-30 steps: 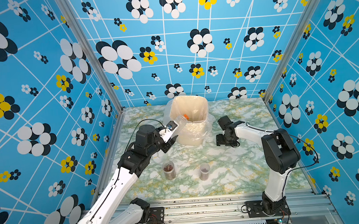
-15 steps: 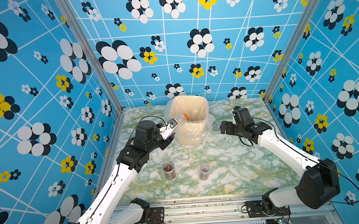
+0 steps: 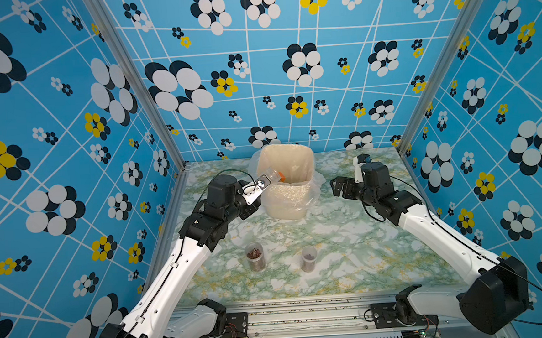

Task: Empty the moldy dried flower tea in the jars
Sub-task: Place the lid at the center of the board, then pour the moldy dried flower tea into the trash bin.

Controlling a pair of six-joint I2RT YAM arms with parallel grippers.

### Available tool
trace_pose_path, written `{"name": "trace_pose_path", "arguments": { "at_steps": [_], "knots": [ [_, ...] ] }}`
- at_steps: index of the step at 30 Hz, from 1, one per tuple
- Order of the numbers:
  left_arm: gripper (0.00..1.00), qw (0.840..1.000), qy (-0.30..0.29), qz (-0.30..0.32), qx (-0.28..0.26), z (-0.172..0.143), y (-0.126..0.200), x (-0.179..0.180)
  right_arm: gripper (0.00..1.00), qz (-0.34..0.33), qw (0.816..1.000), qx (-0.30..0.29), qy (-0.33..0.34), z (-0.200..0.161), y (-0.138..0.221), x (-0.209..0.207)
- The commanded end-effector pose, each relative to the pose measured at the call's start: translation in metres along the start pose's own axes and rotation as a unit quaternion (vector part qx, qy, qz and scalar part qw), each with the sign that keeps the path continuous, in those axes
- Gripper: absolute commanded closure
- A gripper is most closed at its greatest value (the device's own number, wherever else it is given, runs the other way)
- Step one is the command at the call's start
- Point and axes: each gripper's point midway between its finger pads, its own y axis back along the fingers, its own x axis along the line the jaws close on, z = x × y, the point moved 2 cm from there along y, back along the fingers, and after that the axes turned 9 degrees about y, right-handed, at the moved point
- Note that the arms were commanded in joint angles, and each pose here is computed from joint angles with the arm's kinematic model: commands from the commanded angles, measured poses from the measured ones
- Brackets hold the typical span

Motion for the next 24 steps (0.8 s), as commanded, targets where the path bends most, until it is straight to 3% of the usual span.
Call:
{"name": "trace_pose_path", "arguments": {
  "at_steps": [1, 14, 24],
  "knots": [
    [0.89, 0.999, -0.027, 0.034, 0.011, 0.006, 0.003, 0.018, 0.01, 0.019, 0.999, -0.024, -0.011, 0.008, 0.007, 0.004],
    [0.90, 0.988, -0.106, 0.088, 0.063, 0.008, -0.007, 0.046, 0.01, 0.053, 0.998, -0.021, -0.015, 0.008, 0.004, 0.015],
    [0.90, 0.982, -0.143, 0.102, 0.074, 0.013, -0.016, 0.054, 0.01, 0.064, 0.998, -0.018, -0.011, 0.008, 0.005, 0.018]
  ]
}}
